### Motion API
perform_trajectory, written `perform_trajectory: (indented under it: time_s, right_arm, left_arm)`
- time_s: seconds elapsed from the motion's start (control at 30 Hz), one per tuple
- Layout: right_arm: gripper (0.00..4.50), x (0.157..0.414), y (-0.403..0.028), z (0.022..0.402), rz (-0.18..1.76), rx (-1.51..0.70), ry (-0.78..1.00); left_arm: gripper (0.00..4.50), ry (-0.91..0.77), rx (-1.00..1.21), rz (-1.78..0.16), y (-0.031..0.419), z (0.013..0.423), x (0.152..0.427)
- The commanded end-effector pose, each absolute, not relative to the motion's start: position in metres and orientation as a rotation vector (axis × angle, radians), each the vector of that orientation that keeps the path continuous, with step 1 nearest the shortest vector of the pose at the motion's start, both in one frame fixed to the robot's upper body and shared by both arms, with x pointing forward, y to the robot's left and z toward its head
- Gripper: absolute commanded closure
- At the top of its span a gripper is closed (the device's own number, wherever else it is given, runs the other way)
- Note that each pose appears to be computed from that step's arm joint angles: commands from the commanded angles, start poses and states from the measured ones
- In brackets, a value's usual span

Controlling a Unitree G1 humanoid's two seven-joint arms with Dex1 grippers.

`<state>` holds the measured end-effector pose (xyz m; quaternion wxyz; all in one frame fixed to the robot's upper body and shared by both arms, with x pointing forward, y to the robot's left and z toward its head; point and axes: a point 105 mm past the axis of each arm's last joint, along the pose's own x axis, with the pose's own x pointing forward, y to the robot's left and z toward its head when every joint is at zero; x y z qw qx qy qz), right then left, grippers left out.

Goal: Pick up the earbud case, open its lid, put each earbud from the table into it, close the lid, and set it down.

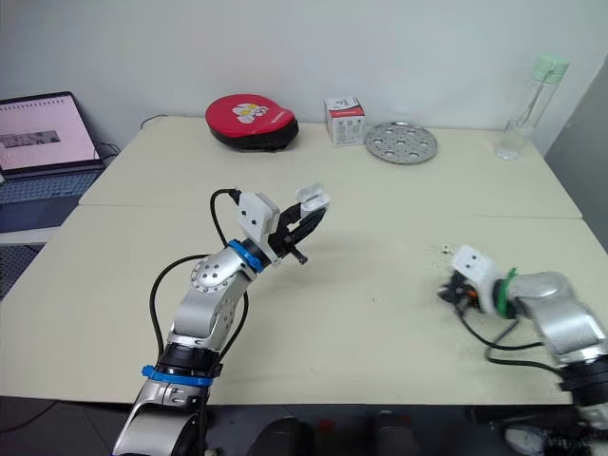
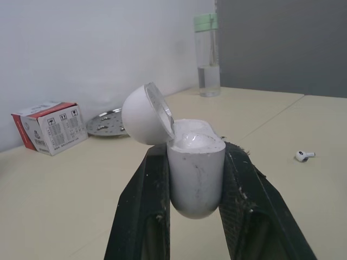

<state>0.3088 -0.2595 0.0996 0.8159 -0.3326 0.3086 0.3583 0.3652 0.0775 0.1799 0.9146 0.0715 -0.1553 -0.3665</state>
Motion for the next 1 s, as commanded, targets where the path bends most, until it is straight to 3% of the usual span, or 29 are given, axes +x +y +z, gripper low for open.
perform_trajectory:
  time_s: [0.03, 0.17, 0.27, 0.47, 1.0]
  right_arm:
    - [4.11, 0.287, -0.298, 0.097, 0.851, -0.909, 0.806]
    - [4.11, 0.263, -0.34, 0.092, 0.901, -1.002, 1.016]
    - [4.11, 0.262, -0.35, 0.089, 0.895, -0.985, 1.061]
    - [2.06, 0.262, -0.356, 0.082, 0.923, -1.0, 1.103]
    - [2.06, 0.256, -0.369, 0.08, 0.954, -1.06, 1.179]
  left_arm:
    - [3.73, -0.366, 0.171, -0.789, 0.071, 0.184, 0.356]
    - [3.73, -0.352, 0.177, -0.772, 0.074, 0.18, 0.357]
    - [3.73, -0.35, 0.168, -0.766, 0.074, 0.179, 0.355]
    - [3.73, -0.33, 0.17, -0.767, 0.075, 0.174, 0.352]
    - [3.73, -0.319, 0.181, -0.76, 0.078, 0.173, 0.352]
